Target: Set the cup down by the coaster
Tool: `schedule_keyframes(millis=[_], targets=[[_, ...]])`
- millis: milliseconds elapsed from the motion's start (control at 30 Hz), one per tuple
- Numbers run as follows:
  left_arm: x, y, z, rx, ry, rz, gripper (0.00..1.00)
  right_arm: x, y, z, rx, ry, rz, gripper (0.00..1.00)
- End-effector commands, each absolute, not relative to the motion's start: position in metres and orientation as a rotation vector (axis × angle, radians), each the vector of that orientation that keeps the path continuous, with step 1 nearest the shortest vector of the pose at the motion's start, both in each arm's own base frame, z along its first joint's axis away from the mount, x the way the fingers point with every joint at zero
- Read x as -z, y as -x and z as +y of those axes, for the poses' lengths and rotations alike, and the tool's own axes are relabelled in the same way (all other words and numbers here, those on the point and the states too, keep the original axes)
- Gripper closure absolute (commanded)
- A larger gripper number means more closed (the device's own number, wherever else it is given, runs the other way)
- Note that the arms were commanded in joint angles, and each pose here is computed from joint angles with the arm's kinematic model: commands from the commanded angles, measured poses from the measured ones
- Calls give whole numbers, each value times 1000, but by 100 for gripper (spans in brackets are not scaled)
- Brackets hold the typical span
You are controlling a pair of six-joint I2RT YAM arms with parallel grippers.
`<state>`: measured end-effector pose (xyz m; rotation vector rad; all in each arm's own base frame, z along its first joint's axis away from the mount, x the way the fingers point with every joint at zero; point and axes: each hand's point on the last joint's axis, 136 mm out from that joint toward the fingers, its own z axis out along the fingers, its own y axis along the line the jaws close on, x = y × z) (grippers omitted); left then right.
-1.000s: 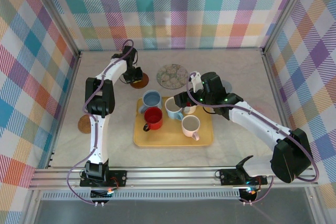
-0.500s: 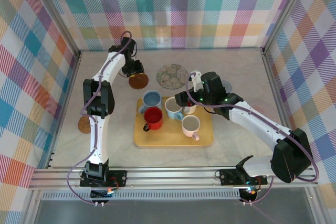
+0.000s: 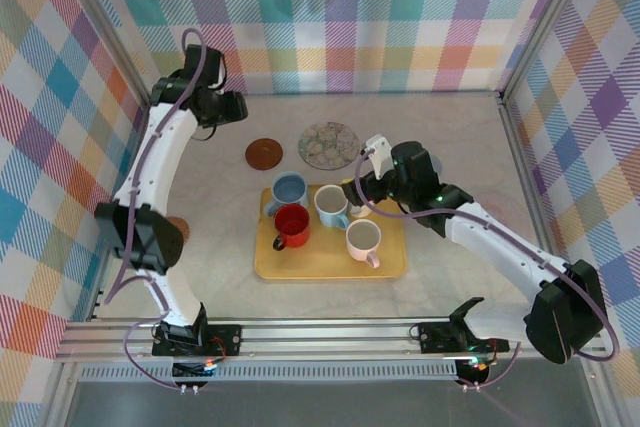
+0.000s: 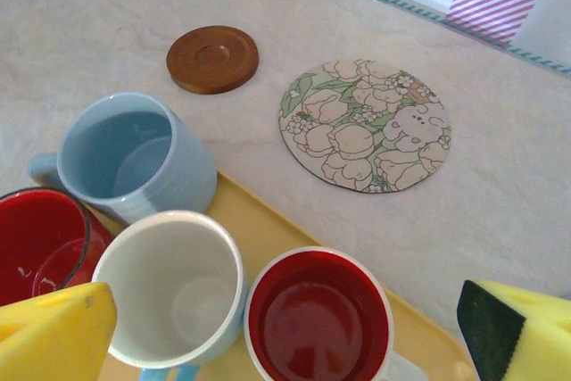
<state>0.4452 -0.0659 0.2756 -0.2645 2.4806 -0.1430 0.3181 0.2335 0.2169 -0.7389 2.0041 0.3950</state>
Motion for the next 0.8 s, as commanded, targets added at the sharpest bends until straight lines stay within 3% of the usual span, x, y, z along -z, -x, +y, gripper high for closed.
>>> schedule_keyframes(millis=[0,367,767], targets=[[-250,-409,-37,7,329,2569,45,-235,-305,244,-464,823,1902,1],[-193,-317,40,-28,744,2619,48,-232,-281,265,-716,827,1938,1],[-128,-274,97,-93,1089,2629,64,-212,-265,280,-792,837,2021,1]])
